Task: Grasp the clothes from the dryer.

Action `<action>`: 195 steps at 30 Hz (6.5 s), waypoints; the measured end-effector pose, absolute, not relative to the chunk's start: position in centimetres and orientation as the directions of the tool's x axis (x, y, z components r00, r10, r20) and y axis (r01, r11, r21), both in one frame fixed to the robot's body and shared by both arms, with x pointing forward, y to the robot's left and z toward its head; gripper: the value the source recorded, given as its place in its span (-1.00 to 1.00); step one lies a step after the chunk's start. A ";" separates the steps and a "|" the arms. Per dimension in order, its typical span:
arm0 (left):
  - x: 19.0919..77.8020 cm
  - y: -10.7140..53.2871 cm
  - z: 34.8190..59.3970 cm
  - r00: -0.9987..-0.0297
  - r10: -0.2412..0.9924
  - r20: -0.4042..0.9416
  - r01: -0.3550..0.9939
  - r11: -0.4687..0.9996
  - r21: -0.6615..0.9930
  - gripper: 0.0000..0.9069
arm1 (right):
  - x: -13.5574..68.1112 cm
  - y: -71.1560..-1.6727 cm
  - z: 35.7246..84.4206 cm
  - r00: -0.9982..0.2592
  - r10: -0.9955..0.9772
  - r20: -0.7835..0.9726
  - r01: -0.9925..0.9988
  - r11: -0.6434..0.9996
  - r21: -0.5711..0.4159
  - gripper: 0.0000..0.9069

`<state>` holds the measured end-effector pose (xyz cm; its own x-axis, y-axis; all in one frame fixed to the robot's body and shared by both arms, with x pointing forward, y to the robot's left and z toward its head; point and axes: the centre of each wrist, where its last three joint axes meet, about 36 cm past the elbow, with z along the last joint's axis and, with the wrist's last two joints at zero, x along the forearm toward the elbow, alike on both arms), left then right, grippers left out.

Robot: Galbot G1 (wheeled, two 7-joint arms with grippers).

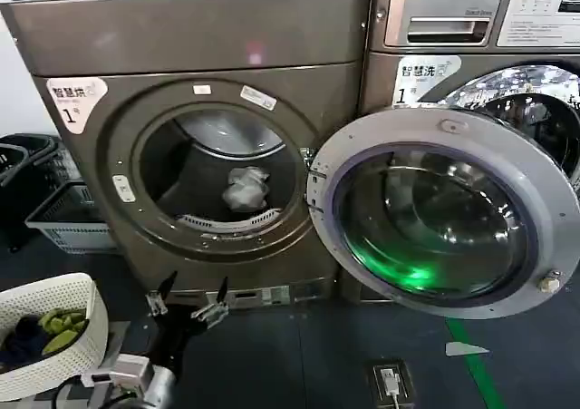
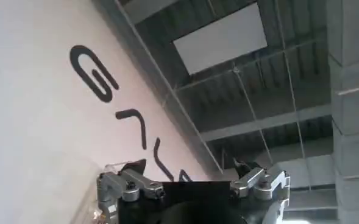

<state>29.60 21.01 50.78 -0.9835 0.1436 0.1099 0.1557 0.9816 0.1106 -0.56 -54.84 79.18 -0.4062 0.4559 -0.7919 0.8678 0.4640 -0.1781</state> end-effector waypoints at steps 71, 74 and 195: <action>29.7 21.1 51.4 -0.985 0.150 0.085 0.159 0.981 0.107 1.00 | -1.2 -53.7 80.3 -0.441 0.423 -0.792 0.821 0.547 -0.165 1.00; 29.8 21.1 51.5 -0.985 0.150 0.084 0.159 0.981 0.109 1.00 | -1.2 -53.7 80.3 -0.442 0.423 -0.791 0.820 0.548 -0.165 1.00; 72.5 21.2 46.9 -0.864 0.381 0.329 0.464 0.856 0.226 1.00 | -1.4 -52.3 80.5 -0.455 0.395 -0.798 0.841 0.484 -0.241 1.00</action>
